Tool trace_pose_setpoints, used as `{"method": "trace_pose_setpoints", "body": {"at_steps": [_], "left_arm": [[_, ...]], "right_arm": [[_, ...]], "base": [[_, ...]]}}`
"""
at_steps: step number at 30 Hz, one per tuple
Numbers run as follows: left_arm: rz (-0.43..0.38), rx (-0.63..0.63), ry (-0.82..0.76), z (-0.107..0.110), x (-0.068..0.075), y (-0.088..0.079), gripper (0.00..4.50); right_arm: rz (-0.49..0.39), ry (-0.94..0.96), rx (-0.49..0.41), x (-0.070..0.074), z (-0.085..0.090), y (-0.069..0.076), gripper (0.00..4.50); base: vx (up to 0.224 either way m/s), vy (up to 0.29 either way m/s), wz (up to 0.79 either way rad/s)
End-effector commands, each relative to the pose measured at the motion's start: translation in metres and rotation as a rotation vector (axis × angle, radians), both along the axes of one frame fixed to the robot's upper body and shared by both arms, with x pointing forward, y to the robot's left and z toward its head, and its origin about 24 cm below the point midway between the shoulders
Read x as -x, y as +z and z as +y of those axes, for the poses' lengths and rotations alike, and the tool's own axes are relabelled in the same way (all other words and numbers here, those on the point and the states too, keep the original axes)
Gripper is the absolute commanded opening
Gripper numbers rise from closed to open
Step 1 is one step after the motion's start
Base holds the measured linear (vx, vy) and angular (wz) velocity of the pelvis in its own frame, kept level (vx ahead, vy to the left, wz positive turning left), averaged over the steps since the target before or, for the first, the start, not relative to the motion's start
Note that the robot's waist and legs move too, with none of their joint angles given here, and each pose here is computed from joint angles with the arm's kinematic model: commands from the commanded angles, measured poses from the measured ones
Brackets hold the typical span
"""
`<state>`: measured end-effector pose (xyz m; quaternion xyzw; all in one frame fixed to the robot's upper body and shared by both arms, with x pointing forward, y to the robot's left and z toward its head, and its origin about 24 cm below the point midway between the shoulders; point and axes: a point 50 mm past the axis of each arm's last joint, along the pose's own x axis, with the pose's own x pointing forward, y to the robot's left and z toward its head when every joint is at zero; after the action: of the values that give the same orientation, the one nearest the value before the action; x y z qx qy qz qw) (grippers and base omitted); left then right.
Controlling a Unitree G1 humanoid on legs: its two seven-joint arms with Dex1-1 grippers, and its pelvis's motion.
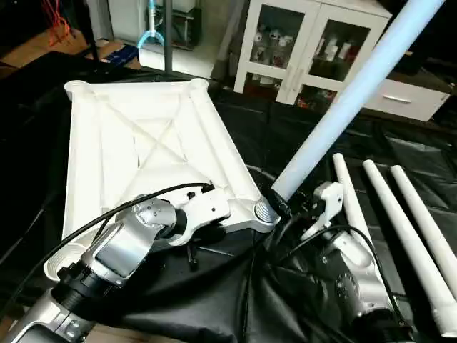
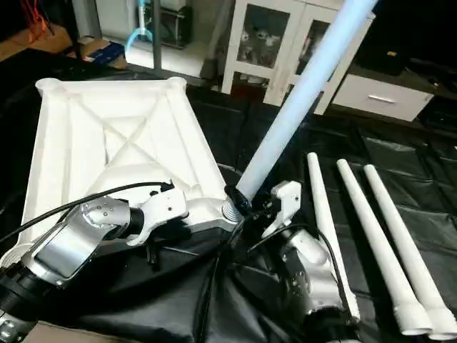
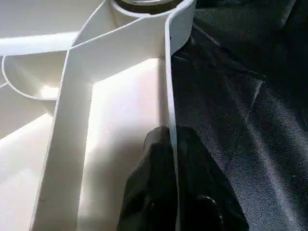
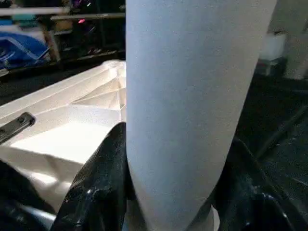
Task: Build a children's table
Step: Pick table leg
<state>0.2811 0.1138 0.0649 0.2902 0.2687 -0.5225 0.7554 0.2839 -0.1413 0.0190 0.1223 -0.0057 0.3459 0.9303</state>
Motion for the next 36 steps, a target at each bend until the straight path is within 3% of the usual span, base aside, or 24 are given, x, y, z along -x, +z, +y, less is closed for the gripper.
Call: {"method": "trace_pose_setpoints", "body": {"at_steps": [1, 16, 36], "left_arm": [[0.029, -0.011, -0.037, -0.0002, 0.0050, -0.0036, 0.00], [0.019, -0.021, -0.040, 0.0015, 0.0047, -0.0039, 0.00], [0.006, -0.031, -0.032, 0.0028, 0.0040, -0.0022, 0.00]], "right_arm": [[0.305, -0.134, 0.105, 0.0242, -0.0457, -0.0517, 1.86], [0.291, -0.091, 0.155, 0.0279, -0.0422, -0.0524, 1.86], [0.241, -0.155, 0.191, 0.0209, -0.0433, -0.0478, 1.86]], "base": [[0.000, 0.000, 0.00], [0.000, 0.000, 0.00], [0.000, 0.000, 0.00]]}}
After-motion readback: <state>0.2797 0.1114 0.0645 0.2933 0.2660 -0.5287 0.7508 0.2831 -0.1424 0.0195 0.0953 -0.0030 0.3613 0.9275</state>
